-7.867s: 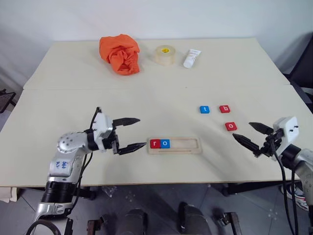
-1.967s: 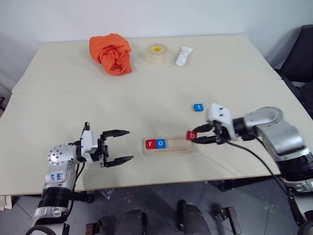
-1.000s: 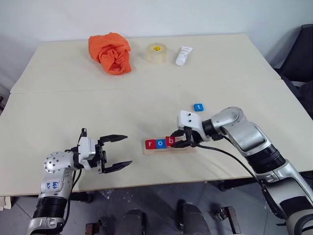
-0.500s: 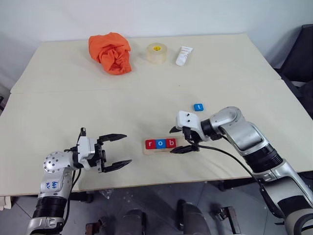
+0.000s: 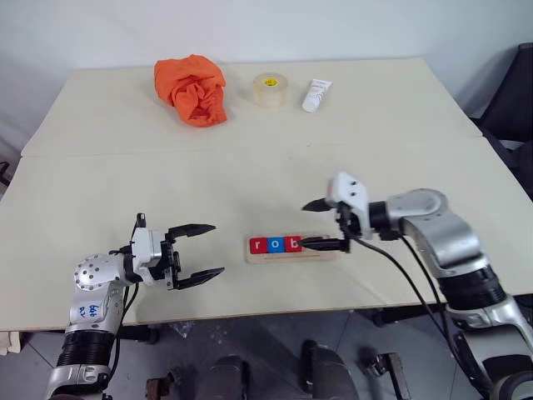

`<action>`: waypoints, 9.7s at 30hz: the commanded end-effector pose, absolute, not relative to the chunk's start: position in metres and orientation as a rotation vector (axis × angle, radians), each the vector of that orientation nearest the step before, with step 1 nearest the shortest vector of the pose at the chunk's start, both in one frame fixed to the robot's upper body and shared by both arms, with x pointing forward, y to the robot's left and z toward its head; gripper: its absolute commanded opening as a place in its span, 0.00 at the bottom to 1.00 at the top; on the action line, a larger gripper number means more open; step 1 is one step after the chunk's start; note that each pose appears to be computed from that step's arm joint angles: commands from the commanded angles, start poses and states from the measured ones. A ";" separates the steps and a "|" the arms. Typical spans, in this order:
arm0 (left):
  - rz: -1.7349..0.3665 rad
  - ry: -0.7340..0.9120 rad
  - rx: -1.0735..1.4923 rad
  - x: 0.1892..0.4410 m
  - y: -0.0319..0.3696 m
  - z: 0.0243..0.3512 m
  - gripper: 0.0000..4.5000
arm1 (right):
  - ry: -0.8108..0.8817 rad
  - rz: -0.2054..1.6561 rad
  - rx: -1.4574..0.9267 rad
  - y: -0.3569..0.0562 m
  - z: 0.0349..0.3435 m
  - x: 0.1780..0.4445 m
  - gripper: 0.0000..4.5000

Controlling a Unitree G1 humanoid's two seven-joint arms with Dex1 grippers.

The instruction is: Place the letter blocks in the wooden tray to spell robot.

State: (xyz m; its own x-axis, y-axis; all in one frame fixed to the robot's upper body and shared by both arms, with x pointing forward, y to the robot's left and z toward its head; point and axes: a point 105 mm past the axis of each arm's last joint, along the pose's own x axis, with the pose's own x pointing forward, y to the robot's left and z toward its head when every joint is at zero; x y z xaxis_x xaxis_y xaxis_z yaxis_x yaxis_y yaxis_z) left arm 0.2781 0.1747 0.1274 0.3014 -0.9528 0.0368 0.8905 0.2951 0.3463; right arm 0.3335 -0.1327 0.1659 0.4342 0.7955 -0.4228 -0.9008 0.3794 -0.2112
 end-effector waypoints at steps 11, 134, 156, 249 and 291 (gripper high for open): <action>-1.259 -0.267 0.277 0.284 0.178 0.132 1.00 | 0.171 0.540 -0.373 -0.267 0.171 0.313 0.99; -1.251 -0.278 0.280 0.284 0.178 0.137 1.00 | 0.261 0.180 0.047 -0.187 0.103 0.279 0.32; -1.245 -0.291 0.272 0.286 0.173 0.137 1.00 | 0.303 0.804 -0.398 -0.194 0.133 0.273 1.00; -1.142 -0.292 0.281 0.272 0.184 0.134 1.00 | 0.402 1.310 -0.743 -0.110 0.144 0.322 0.60; -1.137 -0.290 0.280 0.273 0.185 0.135 1.00 | 0.381 1.210 -0.609 -0.123 0.140 0.321 0.01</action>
State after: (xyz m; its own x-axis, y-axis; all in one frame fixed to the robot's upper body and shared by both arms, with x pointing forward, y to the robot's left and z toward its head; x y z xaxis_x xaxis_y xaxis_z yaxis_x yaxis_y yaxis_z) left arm 0.2761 0.1828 0.1282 0.3899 -0.9183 0.0690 0.8569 0.3892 0.3380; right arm 0.3193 -0.1240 0.1352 0.3078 0.7532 -0.5813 -0.9512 0.2291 -0.2069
